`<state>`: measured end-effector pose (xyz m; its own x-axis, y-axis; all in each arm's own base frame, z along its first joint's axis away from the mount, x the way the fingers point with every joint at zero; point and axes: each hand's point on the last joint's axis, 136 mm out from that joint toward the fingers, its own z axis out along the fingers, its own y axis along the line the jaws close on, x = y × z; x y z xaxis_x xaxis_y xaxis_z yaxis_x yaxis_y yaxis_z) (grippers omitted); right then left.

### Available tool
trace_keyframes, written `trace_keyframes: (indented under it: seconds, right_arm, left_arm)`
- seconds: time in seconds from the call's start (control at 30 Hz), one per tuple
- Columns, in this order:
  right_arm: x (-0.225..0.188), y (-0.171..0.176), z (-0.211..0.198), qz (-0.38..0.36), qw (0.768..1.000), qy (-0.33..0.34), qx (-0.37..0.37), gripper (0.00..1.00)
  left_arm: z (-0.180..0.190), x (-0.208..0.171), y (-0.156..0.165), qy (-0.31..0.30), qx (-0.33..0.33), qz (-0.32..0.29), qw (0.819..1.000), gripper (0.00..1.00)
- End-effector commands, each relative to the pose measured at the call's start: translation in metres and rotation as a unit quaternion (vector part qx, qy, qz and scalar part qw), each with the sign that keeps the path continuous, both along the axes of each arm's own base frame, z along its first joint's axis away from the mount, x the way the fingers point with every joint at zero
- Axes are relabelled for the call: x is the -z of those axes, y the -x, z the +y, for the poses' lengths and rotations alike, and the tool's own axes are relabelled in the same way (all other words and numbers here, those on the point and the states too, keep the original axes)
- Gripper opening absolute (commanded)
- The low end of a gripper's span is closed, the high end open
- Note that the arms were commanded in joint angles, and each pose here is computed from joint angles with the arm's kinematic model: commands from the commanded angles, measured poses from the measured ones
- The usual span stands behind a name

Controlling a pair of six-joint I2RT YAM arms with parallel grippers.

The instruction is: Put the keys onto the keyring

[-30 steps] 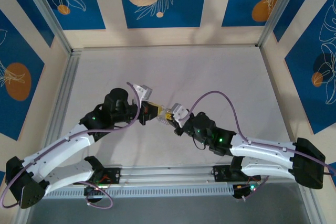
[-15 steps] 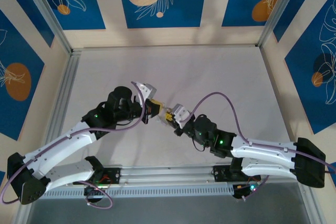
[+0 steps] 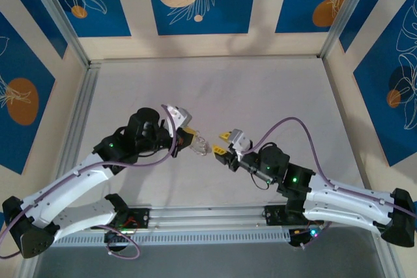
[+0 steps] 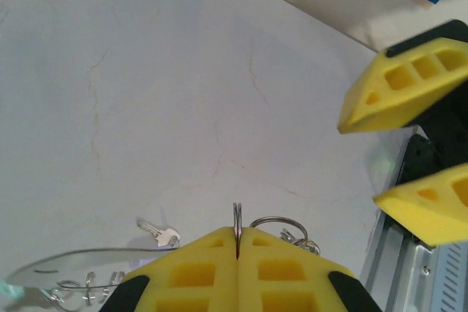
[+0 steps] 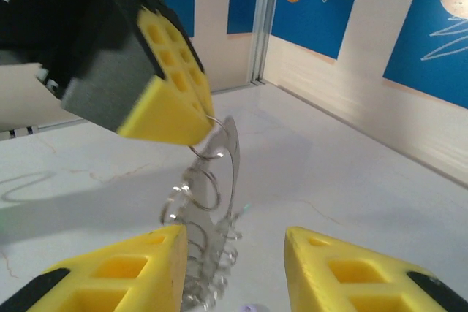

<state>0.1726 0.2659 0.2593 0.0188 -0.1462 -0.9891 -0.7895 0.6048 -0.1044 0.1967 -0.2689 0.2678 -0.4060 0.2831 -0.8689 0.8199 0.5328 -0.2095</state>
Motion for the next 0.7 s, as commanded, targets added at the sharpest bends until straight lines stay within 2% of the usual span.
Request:
trace_keyframes:
  seconds: [0.0,0.23,0.33,0.47,0.67]
  right_arm:
    - [-0.023,0.003,0.001,0.013,0.999,-0.019,-0.039,0.4]
    - [-0.031,0.012,0.01,0.112,0.978,-0.013,-0.178,0.35]
    - [-0.032,0.024,0.018,0.129,0.967,-0.014,-0.22,0.33]
    - [-0.023,0.036,0.028,0.148,0.957,0.009,-0.249,0.31]
    - [-0.012,0.044,0.039,0.161,0.951,0.028,-0.263,0.3]
  left_arm:
    - [-0.001,-0.027,0.012,0.014,0.036,-0.032,0.999,0.0]
    - [0.0,-0.024,0.031,-0.027,0.091,-0.016,0.995,0.0]
    - [0.001,-0.018,0.037,-0.054,0.106,-0.002,0.993,0.0]
    - [0.0,-0.014,0.045,-0.072,0.13,0.009,0.989,0.0]
    - [-0.004,-0.02,0.061,-0.065,0.176,0.012,0.982,0.0]
